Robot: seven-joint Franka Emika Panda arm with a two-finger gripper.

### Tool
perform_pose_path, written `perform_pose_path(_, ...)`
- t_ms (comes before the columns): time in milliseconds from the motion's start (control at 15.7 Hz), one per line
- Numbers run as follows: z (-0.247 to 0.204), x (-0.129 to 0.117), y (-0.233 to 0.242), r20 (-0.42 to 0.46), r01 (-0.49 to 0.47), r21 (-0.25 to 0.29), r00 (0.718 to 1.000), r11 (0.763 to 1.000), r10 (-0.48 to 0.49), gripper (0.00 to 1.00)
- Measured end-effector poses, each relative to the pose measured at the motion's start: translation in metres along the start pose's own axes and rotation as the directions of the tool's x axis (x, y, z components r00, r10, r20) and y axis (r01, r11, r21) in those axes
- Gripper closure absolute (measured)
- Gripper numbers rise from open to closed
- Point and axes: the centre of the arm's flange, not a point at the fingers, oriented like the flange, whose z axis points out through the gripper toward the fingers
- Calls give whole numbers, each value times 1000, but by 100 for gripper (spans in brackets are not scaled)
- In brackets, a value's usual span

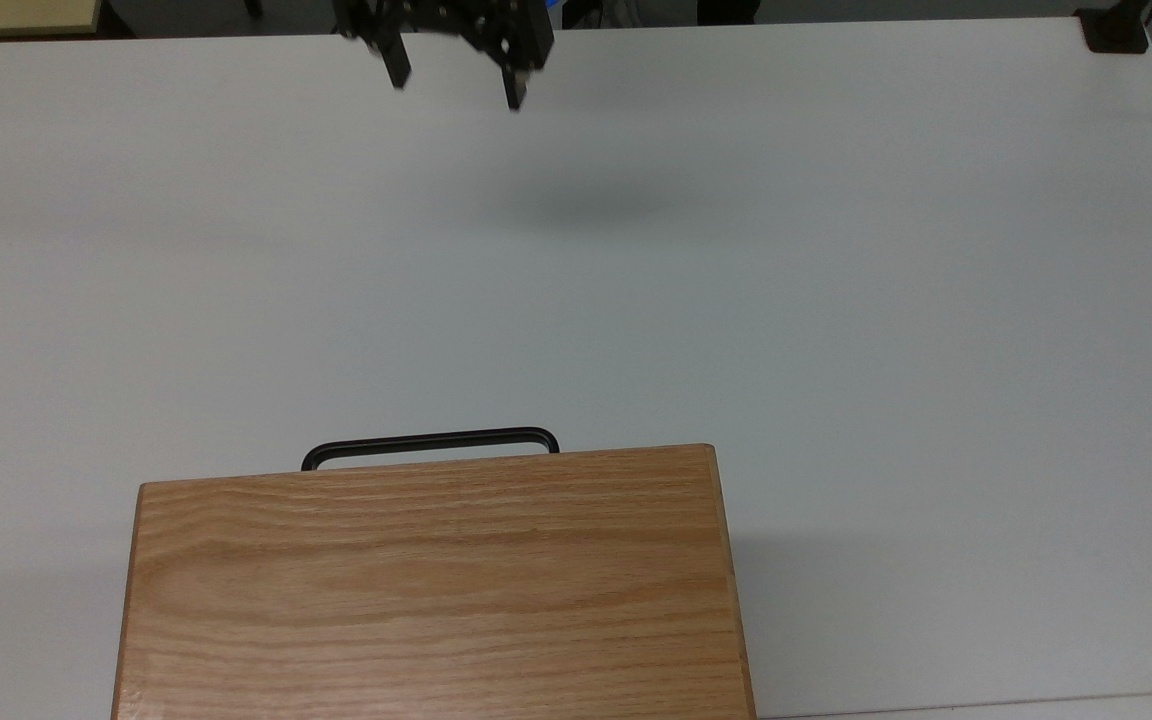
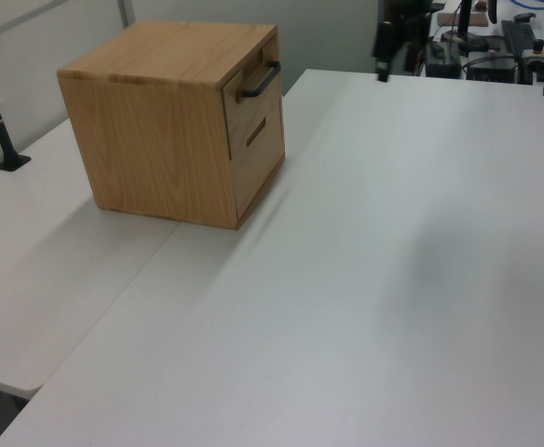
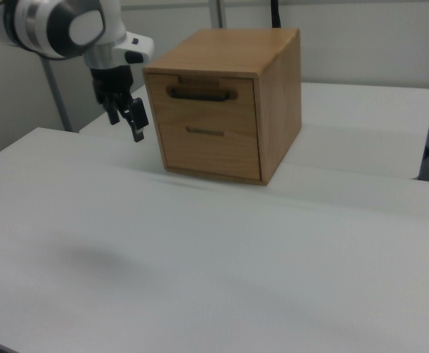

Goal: Open the drawer by sliding it
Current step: 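Lower the gripper down onto the black handle of the upper drawer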

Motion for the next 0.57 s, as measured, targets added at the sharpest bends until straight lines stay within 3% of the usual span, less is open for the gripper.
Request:
perform_pose_path(128,11,22,-5,-79,-173,83,981,981,180,0)
perform_pose_path(192,16,34,-6,-109,-281,138,949,950,297,0)
perform_pose_path(383,26,63,-1,-151,-509,284,813,812,562,2)
perform_pose_path(575,30,81,-2,-148,-633,418,660,652,736,3)
